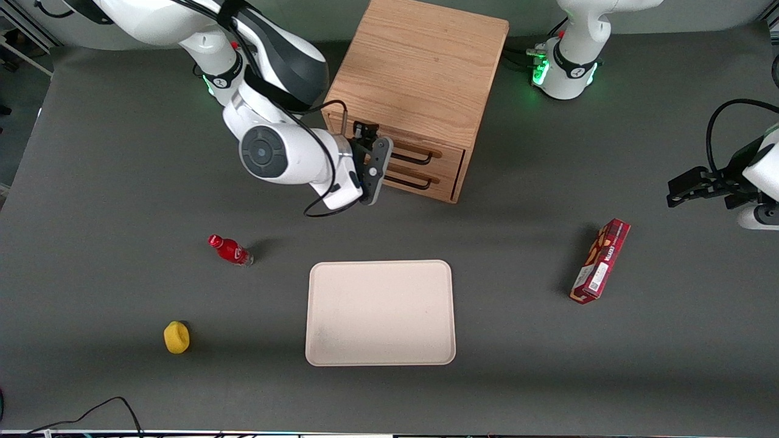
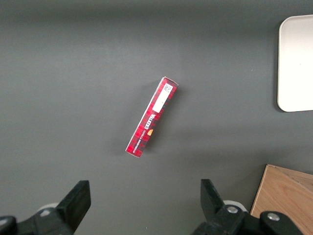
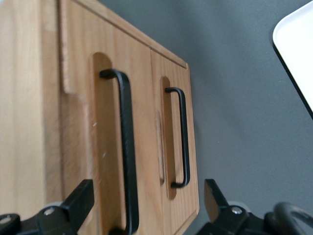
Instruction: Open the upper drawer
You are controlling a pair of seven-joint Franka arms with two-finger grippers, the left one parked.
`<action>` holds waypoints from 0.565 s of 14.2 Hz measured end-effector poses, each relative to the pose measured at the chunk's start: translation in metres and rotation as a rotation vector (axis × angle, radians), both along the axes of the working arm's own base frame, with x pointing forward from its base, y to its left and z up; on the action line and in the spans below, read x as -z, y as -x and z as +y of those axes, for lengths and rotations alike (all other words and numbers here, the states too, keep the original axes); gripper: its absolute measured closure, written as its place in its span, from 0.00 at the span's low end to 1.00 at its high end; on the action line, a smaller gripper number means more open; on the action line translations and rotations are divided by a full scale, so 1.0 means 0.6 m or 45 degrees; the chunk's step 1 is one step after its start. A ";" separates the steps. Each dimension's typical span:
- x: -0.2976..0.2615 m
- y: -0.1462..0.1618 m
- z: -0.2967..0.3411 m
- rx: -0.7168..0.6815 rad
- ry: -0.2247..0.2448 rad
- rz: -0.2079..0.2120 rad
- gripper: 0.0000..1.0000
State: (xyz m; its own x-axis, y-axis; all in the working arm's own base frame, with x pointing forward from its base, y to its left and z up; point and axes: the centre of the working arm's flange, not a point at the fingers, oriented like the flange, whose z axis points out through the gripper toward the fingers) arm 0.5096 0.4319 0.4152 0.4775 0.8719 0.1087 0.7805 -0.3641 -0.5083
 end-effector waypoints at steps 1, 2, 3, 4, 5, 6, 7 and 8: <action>0.014 0.001 0.010 0.015 0.004 0.001 0.00; 0.029 0.001 0.017 0.025 0.010 0.005 0.00; 0.041 0.001 0.022 0.029 0.018 0.014 0.00; 0.051 0.001 0.025 0.035 0.018 0.019 0.00; 0.057 0.001 0.028 0.039 0.016 0.024 0.00; 0.062 0.002 0.031 0.043 0.012 0.024 0.00; 0.065 0.002 0.033 0.043 0.011 0.025 0.00; 0.068 0.003 0.034 0.040 0.015 0.023 0.00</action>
State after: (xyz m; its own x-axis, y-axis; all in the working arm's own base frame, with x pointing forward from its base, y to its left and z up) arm 0.5077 0.4526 0.3745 0.5063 0.8577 0.0893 0.7592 -0.3942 -0.5179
